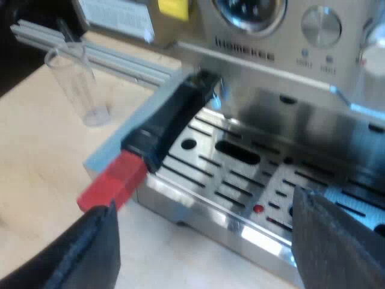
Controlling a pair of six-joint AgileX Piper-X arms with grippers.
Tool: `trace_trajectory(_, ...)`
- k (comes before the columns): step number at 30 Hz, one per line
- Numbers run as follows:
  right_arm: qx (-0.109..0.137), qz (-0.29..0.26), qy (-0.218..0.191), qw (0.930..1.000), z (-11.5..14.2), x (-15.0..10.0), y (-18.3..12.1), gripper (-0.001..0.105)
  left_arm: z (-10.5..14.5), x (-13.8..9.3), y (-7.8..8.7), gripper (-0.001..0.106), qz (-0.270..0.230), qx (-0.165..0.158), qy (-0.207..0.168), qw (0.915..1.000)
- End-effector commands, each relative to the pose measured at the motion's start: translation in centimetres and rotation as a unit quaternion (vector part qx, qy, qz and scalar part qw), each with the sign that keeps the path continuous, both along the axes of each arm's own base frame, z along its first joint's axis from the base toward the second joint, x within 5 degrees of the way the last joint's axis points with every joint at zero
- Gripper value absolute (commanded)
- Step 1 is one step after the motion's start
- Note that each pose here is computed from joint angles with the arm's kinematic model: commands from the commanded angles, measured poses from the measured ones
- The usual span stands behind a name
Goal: Put the handle in the coffee machine
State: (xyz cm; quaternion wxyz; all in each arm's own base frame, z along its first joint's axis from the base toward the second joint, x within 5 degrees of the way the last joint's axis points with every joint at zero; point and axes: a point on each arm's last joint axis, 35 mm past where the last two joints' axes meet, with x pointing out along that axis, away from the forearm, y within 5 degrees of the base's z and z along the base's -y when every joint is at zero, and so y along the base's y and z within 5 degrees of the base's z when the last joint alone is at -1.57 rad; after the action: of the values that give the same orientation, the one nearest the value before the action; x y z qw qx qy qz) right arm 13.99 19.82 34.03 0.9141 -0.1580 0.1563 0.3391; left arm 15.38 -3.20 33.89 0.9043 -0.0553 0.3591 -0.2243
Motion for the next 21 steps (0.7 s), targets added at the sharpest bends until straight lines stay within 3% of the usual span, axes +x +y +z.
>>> trace_trajectory(1,0.017,-0.008,-0.018,0.9997,1.7,0.4,-0.3,0.064,3.4,-1.3,1.3,0.058,0.038,-0.002,-0.067,0.9971)
trace_trajectory(7,0.032,-0.022,-0.019,0.9991,4.2,1.8,-1.6,0.064,8.1,-2.2,2.3,0.07,0.074,-0.003,-0.14,0.9873)
trace_trajectory(13,0.006,-0.079,-0.037,0.9962,8.4,4.2,-5.5,0.064,11.8,-3.0,2.8,0.07,0.093,-0.002,-0.213,0.9725)
trace_trajectory(17,-0.002,-0.16,-0.041,0.9863,9.8,5.5,-9.4,0.063,12.5,-3.3,3.1,0.07,0.105,0.0,-0.225,0.9687)
trace_trajectory(21,0.0,-0.251,-0.049,0.9668,10.5,5.6,-13.7,0.063,12.5,-3.4,3.5,0.07,0.121,0.004,-0.226,0.9666)
